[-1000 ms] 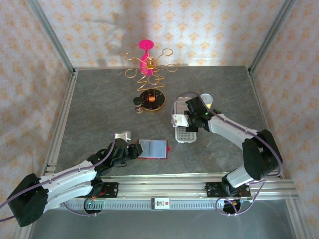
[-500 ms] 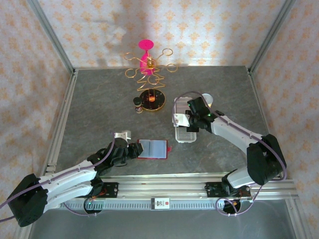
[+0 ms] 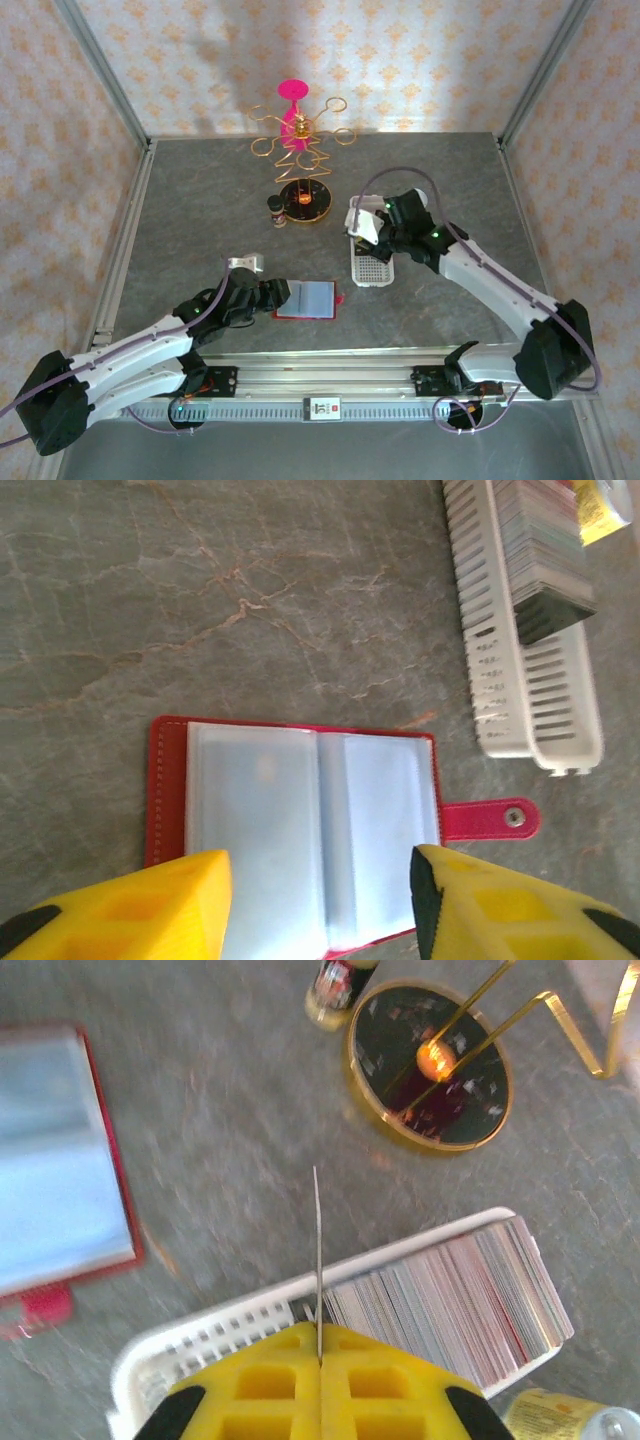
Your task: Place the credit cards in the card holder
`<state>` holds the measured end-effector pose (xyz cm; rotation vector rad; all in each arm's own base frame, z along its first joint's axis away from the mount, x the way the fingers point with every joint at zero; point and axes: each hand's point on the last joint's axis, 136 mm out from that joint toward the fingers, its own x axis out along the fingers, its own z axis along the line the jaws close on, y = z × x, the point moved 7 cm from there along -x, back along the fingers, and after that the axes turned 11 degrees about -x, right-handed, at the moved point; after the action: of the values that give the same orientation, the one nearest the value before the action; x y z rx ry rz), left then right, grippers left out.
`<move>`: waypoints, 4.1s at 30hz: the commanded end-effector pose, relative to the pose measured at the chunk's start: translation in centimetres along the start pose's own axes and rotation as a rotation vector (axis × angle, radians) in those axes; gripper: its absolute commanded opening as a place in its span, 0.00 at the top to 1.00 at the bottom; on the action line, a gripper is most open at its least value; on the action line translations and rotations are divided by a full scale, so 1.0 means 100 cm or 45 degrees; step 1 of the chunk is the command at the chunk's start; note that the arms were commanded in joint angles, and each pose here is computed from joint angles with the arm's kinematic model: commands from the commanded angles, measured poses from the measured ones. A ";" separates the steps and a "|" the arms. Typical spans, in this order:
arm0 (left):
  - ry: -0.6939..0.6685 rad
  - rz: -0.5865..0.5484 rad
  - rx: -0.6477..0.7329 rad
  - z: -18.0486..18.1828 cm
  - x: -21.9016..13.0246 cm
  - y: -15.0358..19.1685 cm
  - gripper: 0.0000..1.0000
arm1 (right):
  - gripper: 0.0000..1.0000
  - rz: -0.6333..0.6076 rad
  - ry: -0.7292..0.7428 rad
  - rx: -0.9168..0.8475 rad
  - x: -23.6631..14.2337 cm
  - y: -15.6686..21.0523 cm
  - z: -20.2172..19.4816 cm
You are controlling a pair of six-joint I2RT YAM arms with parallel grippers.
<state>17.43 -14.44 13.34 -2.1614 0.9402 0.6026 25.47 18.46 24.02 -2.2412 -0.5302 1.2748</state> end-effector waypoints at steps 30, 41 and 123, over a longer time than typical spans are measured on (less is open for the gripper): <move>-0.486 0.141 0.319 0.014 0.041 0.021 0.58 | 1.00 -0.286 -0.129 1.887 0.078 -0.020 0.134; -0.494 0.167 0.298 0.027 0.043 0.029 0.71 | 1.00 -0.212 -0.069 1.878 0.104 -0.017 0.138; -0.351 0.099 0.014 0.062 0.039 0.037 0.74 | 1.00 0.126 -0.331 1.736 0.141 -0.014 0.171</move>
<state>17.22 -14.53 7.16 -2.0386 0.8720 0.8015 17.74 30.94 8.85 -0.9403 0.3311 1.2679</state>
